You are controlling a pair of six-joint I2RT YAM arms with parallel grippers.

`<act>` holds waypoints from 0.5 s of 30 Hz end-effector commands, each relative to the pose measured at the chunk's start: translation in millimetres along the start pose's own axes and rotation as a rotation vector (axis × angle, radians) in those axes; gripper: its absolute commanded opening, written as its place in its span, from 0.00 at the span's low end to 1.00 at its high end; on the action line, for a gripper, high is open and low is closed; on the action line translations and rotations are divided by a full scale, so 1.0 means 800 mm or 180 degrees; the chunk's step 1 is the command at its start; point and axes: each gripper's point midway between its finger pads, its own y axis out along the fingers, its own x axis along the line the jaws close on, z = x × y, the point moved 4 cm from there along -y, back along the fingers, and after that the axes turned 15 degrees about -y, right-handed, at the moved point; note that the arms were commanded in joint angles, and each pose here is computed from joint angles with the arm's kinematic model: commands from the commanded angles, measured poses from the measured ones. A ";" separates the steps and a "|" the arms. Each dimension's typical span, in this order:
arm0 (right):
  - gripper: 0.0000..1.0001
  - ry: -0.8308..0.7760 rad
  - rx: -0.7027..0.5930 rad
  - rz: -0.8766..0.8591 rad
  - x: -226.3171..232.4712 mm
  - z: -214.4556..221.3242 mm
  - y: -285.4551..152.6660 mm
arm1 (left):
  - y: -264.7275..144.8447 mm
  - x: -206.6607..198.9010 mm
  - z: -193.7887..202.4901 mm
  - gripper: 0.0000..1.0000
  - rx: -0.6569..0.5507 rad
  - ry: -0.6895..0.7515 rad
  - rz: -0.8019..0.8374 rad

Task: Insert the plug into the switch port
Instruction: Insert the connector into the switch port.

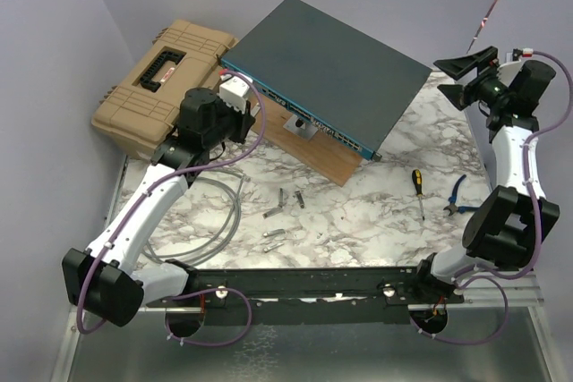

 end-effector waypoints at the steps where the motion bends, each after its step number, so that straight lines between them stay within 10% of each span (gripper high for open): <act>1: 1.00 0.0091 0.0179 -0.0364 0.015 0.021 0.016 | 0.013 -0.005 -0.007 0.00 -0.0146 -0.0035 0.0154; 15: 0.90 0.0344 0.0371 -0.0532 0.008 0.065 0.036 | 0.032 -0.010 -0.005 0.00 -0.0177 0.0027 0.0327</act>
